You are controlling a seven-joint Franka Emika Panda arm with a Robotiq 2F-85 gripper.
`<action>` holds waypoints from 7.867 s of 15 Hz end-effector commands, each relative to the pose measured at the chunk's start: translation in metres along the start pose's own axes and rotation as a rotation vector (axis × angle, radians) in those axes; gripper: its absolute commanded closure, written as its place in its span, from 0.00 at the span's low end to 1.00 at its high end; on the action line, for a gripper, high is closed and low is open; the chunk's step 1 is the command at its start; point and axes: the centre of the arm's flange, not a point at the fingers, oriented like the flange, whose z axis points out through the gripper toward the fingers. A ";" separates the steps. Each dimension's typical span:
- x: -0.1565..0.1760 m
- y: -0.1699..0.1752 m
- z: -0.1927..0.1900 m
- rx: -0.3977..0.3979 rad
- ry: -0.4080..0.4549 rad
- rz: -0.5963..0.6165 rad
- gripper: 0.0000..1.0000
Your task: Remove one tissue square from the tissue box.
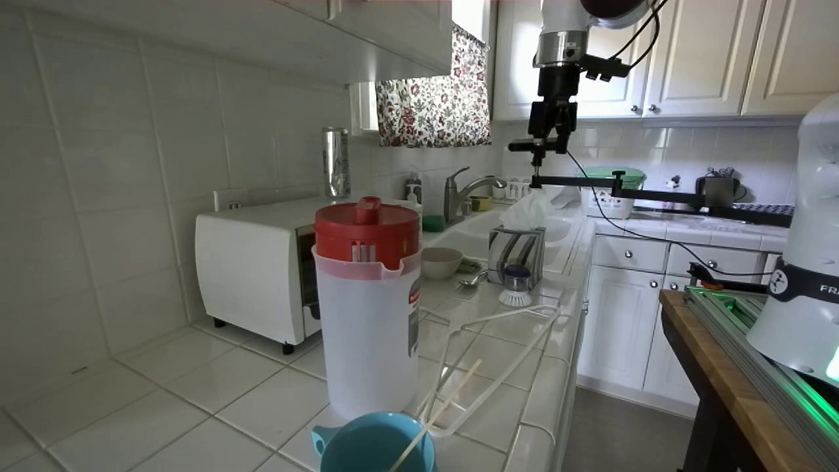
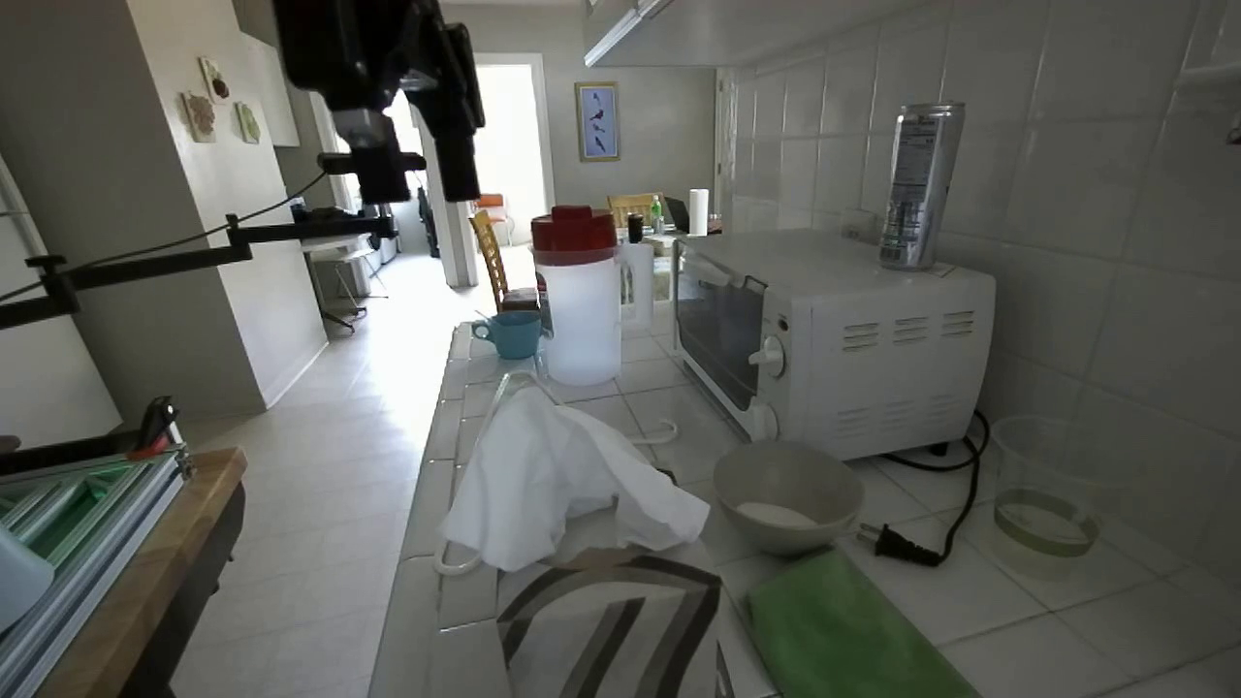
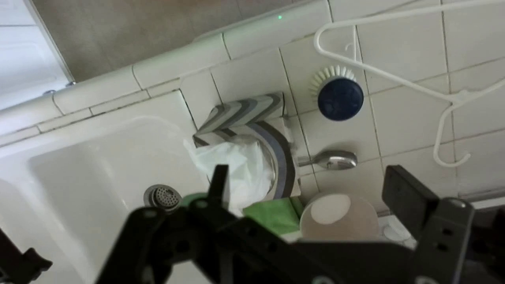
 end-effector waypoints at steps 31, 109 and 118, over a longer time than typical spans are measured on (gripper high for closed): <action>0.046 0.072 0.078 0.134 0.150 -0.193 0.00; 0.081 -0.083 -0.036 0.294 0.238 -0.504 0.58; 0.064 -0.086 -0.050 0.295 0.217 -0.531 0.00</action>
